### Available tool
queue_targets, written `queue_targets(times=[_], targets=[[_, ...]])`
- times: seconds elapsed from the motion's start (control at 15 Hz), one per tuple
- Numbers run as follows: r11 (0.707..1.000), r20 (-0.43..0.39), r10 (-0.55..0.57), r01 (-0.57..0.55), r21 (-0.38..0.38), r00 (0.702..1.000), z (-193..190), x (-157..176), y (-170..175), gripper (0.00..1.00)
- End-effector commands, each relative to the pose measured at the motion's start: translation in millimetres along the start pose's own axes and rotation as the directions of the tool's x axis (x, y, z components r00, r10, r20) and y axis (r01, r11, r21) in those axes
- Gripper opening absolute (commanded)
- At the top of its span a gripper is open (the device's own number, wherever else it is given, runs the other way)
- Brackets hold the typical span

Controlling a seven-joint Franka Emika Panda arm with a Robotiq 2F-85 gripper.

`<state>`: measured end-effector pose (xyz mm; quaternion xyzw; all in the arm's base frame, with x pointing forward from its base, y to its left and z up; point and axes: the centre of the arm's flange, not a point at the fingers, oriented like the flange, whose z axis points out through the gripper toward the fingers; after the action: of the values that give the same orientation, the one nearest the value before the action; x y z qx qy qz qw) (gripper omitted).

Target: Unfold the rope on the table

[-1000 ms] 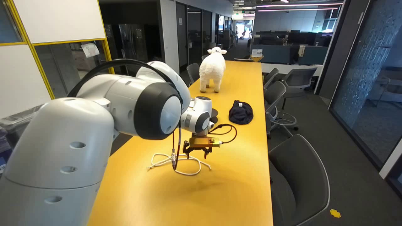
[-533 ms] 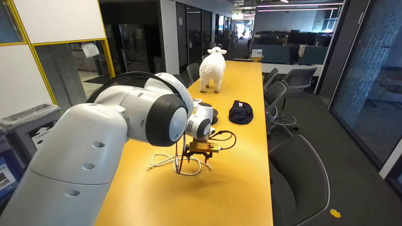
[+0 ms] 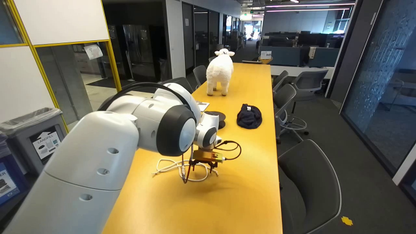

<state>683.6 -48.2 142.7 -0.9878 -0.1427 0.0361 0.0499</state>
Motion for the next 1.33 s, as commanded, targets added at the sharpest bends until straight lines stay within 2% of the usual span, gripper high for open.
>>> queue_targets(times=[0.0, 0.47, 0.53, 0.6, 0.67, 1.07, 1.27], targets=[[0.999, -0.032, 0.035, -0.035, -0.004, 0.999, -1.0, 13.4, 1.4, 1.0], [0.998, -0.034, 0.058, -0.059, -0.013, 0.998, -0.8, 12.4, 4.0, 1.0], [0.998, -0.034, 0.058, -0.059, -0.014, 0.998, 0.2, 12.1, 4.5, 0.75], [0.998, -0.033, 0.06, -0.06, -0.014, 0.998, 0.2, 12.0, 4.7, 0.75], [0.998, -0.033, 0.061, -0.062, -0.015, 0.998, 0.6, 11.9, 5.0, 0.68], [0.997, -0.037, 0.072, -0.073, -0.023, 0.997, -2.9, 12.1, 8.4, 0.19], [0.996, -0.032, 0.081, -0.081, -0.026, 0.996, -4.3, 11.2, 9.4, 0.03]])
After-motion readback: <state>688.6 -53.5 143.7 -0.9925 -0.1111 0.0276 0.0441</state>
